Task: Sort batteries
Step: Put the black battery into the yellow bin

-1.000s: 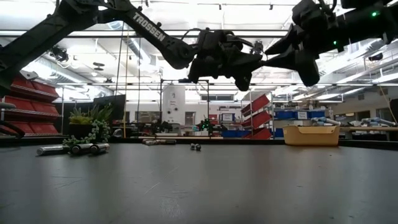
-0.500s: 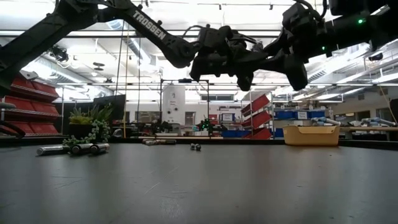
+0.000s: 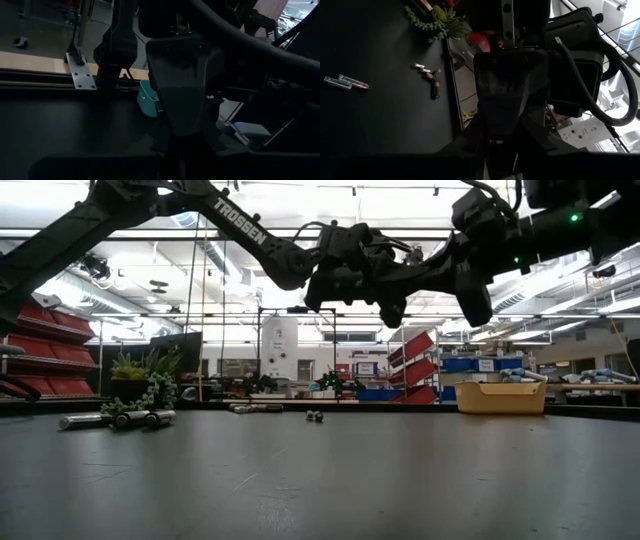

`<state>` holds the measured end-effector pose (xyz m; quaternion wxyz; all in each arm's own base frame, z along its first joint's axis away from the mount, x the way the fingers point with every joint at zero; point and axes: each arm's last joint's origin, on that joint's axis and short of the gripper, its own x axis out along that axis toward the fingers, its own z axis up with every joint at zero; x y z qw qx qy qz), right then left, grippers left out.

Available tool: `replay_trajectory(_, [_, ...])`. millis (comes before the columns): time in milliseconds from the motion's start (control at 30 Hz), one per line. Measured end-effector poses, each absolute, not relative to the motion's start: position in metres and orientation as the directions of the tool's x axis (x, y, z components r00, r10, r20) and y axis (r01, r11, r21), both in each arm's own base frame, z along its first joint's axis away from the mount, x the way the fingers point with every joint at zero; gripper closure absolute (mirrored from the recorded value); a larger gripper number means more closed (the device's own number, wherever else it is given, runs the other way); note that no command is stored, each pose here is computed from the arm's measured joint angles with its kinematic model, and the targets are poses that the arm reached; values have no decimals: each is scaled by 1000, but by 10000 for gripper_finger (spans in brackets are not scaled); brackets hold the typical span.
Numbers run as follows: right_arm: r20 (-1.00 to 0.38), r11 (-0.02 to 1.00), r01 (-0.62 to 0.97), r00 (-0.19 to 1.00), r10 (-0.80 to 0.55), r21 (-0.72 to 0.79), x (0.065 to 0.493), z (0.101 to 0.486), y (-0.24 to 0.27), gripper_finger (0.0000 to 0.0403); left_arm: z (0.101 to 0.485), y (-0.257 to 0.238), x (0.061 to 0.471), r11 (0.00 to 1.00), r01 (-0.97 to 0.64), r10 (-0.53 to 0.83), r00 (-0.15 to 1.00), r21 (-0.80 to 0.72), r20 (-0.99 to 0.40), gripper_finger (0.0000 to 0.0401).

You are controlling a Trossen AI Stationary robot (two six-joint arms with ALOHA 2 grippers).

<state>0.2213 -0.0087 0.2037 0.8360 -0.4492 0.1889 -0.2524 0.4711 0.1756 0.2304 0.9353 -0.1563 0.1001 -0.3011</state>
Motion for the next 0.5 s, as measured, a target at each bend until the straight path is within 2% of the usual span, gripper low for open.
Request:
replay_trajectory(200, [-94, 479, 264, 794, -600, -837, 221, 203, -12, 320, 230, 176, 471, 783, 511, -575, 812, -355, -99, 352])
replay_trajectory(300, [-102, 475, 260, 786, -610, -841, 221, 202, -12, 346, 229, 176, 472, 798, 488, -553, 826, -353, -109, 296])
replay_trajectory(400, [-107, 494, 268, 788, -606, -827, 221, 201, -12, 347, 229, 177, 472, 818, 476, -532, 840, -324, -109, 220])
replay_trajectory(500, [-122, 511, 261, 791, -600, -819, 221, 200, -12, 347, 228, 177, 472, 825, 471, -525, 843, -314, -115, 172])
